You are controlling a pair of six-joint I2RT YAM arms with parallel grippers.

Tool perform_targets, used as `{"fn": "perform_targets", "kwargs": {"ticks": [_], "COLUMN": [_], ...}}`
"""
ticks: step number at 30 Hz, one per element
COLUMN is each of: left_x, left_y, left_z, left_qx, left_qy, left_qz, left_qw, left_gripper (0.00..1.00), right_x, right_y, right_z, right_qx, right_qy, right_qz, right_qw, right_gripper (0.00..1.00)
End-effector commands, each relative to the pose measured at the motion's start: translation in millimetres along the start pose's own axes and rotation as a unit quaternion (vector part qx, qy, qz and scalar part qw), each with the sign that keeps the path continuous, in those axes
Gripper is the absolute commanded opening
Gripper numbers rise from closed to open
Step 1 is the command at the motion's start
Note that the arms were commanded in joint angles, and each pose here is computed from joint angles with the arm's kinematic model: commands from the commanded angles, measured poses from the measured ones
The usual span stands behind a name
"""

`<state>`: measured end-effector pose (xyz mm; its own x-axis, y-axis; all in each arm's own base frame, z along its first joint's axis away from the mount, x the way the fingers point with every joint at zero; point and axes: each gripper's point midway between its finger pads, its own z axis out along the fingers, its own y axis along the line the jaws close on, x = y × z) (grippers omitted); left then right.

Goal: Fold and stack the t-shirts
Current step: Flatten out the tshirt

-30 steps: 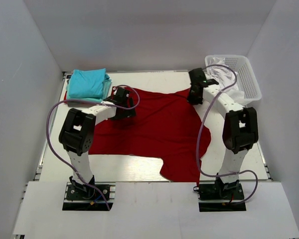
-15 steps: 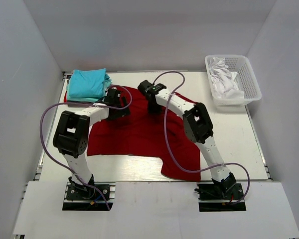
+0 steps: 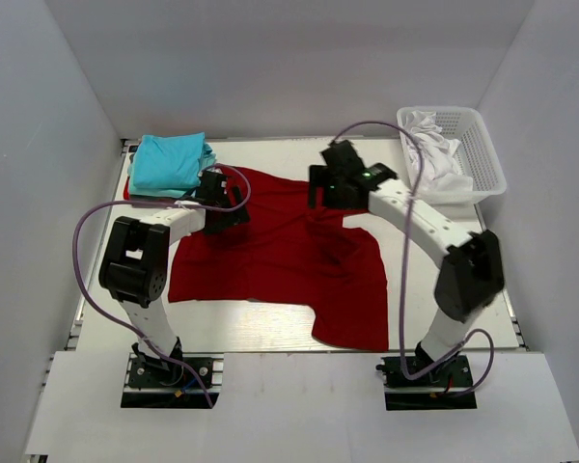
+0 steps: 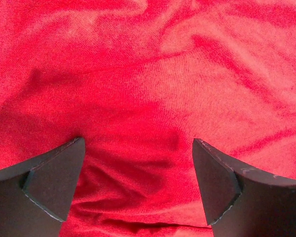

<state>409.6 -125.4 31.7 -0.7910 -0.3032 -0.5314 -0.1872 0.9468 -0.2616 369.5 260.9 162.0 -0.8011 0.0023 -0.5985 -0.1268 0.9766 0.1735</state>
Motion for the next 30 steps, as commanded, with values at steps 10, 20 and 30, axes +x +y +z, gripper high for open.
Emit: {"fn": "perform_targets", "kwargs": {"ticks": [10, 20, 30], "left_x": [7, 4, 5], "left_y": [0, 5, 6], "left_z": [-8, -12, -7], "left_qx": [0.005, -0.011, -0.014], "left_qy": [0.027, 0.024, 0.028], "left_qz": [0.002, 0.008, 0.008], "left_qw": [1.000, 1.000, 0.999], "left_gripper": [1.00, 1.00, 1.00], "right_x": [47, 77, 89], "right_y": [-128, -153, -151], "right_z": [40, 77, 53], "right_qx": [0.001, -0.021, -0.026], "right_qy": [0.039, 0.093, 0.104], "right_qz": [-0.033, -0.020, 0.004], "right_qw": [0.999, 0.995, 0.994], "right_gripper": [0.90, 0.72, 0.00]}}
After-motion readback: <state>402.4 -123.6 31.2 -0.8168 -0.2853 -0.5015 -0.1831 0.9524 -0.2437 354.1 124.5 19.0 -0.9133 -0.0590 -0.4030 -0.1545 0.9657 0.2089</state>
